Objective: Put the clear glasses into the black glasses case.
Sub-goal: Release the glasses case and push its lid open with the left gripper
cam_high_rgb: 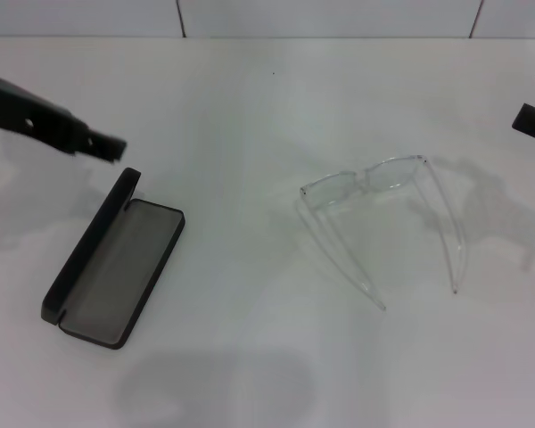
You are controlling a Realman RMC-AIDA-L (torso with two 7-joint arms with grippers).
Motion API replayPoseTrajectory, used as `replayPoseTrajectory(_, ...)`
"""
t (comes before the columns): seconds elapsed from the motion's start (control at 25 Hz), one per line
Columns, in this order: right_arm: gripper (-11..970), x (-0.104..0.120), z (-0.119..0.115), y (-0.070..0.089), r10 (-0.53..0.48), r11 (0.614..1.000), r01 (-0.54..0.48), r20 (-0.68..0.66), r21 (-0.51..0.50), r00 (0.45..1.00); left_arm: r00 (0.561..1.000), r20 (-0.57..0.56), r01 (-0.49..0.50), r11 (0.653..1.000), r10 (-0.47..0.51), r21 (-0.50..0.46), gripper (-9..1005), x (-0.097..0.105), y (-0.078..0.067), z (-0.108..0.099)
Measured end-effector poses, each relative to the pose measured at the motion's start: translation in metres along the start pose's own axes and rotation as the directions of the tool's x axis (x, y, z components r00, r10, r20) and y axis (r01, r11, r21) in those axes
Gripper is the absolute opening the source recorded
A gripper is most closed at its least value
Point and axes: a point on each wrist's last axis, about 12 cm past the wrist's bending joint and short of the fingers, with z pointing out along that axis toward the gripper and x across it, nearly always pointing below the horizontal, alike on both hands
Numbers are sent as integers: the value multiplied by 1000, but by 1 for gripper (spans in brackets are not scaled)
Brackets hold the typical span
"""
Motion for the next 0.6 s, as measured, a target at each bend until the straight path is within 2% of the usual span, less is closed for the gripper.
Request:
replayPoseTrajectory(0.12,885,0,0,0,-21,1000,21,2,-1,1000,998,-60,7,1000,-8,-21,841,-2,-12,9)
replayPoseTrajectory(0.28,885,0,2,0,-39,999,39,5,-3,999,993,-113,36,999,-36,-3,835,-1,-21,20)
replayPoseTrajectory(0.6,885,3,1,3,-50,999,50,9,0,999,976,-202,91,996,-86,19,823,9,-19,36)
